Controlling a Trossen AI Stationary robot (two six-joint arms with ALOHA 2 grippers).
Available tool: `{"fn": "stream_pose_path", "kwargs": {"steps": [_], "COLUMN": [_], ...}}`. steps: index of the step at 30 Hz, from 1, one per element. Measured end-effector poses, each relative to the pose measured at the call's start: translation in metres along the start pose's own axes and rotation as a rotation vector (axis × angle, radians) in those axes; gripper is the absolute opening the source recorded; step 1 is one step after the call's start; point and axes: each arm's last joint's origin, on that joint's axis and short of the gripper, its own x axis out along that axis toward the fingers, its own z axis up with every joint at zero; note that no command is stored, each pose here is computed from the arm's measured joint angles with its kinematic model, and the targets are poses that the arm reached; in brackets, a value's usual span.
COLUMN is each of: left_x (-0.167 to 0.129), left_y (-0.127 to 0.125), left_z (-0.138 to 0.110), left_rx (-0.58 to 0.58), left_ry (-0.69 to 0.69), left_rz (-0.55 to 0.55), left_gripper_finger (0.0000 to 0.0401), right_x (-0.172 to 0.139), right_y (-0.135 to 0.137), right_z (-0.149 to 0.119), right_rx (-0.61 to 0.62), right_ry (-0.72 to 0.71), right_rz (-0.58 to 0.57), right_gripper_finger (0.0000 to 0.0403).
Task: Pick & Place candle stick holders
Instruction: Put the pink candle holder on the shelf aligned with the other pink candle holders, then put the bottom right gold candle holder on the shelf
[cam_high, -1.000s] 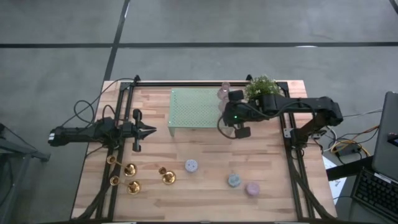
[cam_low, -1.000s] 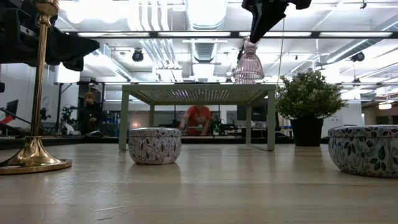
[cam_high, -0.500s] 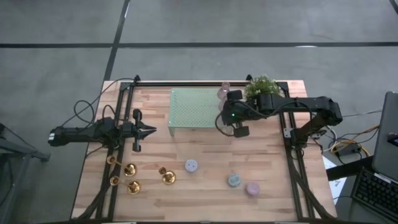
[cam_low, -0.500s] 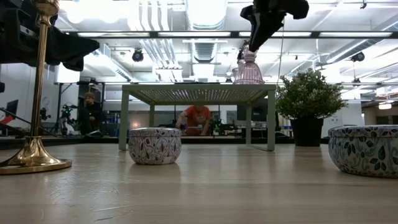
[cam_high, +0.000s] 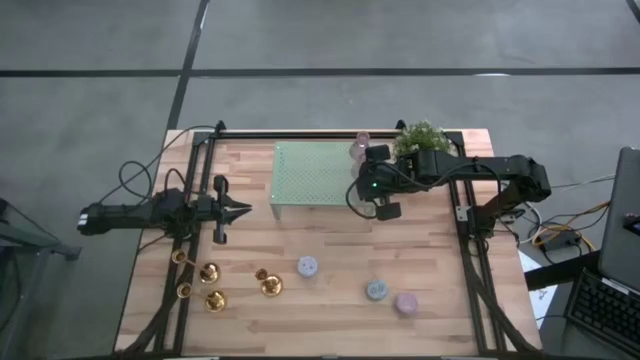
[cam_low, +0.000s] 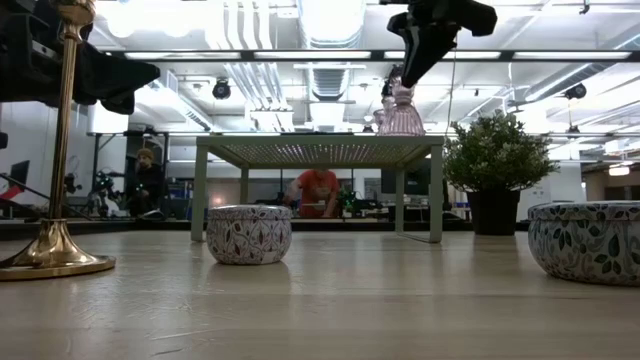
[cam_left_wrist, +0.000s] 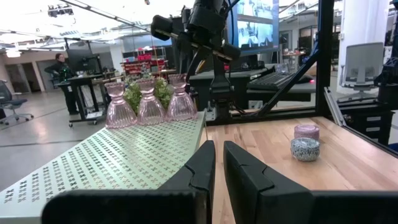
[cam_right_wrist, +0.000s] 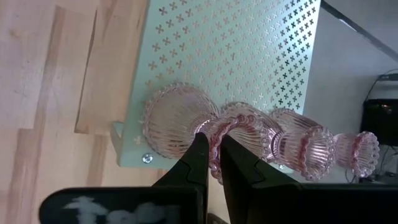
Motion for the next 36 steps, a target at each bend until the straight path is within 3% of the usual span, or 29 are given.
{"fn": "stream_pose_path", "kwargs": {"steps": [36], "left_x": [0.0], "left_y": [0.0], "left_z": [0.0], "left_rx": [0.0], "left_ry": [0.0], "left_rz": [0.0], "left_gripper_finger": [0.0037], "right_x": [-0.009], "right_y": [0.0], "right_z": [0.0], "right_rx": [-0.003], "right_ry": [-0.041], "right_rz": [-0.056], "right_gripper_finger": [0.0123]}}
